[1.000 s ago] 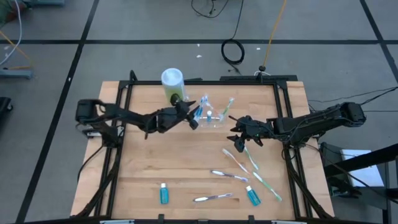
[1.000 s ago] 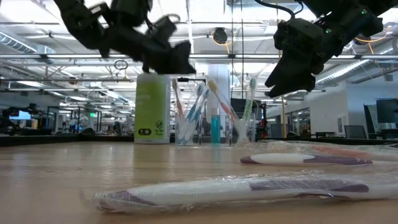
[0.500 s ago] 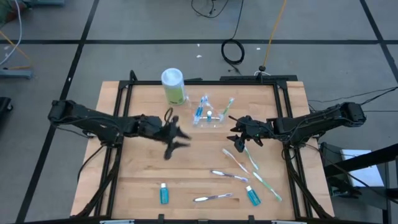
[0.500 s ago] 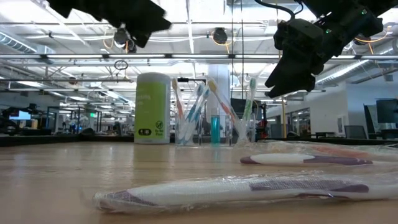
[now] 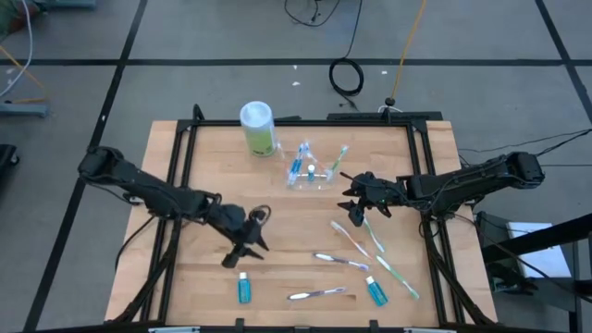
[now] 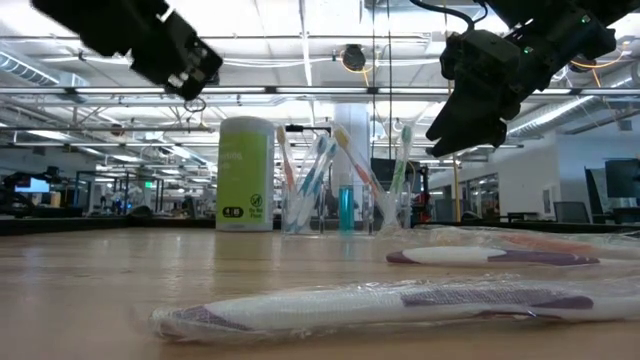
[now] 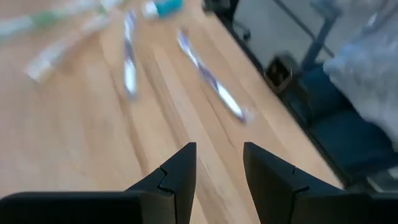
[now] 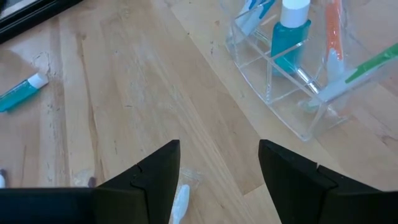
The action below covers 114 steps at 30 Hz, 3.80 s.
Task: Pick & Place toothbrushing station
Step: Put the left blue mouthwash into the transparent organizer
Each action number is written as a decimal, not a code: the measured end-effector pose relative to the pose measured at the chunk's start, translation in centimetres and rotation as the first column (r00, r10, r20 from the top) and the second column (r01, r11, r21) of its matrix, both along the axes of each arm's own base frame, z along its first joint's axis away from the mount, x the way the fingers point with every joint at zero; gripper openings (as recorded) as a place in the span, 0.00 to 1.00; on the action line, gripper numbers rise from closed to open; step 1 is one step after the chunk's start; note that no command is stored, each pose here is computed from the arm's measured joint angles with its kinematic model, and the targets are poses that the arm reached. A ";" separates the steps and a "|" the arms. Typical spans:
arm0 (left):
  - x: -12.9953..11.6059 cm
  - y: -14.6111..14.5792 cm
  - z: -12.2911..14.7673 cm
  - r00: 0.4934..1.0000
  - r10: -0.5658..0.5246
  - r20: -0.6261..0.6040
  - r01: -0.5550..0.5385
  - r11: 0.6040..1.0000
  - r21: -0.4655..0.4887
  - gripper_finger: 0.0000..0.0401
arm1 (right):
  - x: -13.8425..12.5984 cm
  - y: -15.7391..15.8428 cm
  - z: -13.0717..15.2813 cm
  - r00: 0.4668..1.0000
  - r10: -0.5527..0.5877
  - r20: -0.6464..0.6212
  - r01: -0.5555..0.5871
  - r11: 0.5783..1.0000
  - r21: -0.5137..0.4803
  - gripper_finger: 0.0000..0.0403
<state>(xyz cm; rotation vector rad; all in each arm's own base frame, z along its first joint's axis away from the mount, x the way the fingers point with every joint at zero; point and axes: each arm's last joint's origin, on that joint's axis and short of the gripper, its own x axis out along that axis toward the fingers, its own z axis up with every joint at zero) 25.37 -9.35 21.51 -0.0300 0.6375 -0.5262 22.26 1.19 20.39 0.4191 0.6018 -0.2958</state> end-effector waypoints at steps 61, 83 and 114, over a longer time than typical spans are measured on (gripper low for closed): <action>4.9 -0.9 1.3 0.919 -0.385 -0.081 0.106 0.043 0.993 0.24 | 0.7 -0.4 0.6 0.995 -0.052 0.089 0.059 0.995 -0.079 0.52; 7.2 5.4 2.2 0.957 -0.283 -0.070 0.073 0.001 0.997 0.24 | 7.1 0.7 -1.9 0.881 0.201 0.429 -0.124 0.972 -0.199 0.52; 8.1 7.6 3.1 0.974 -0.121 0.192 -0.151 0.286 0.946 0.29 | 7.1 0.1 -2.0 0.898 0.232 0.375 -0.087 0.928 -0.363 0.31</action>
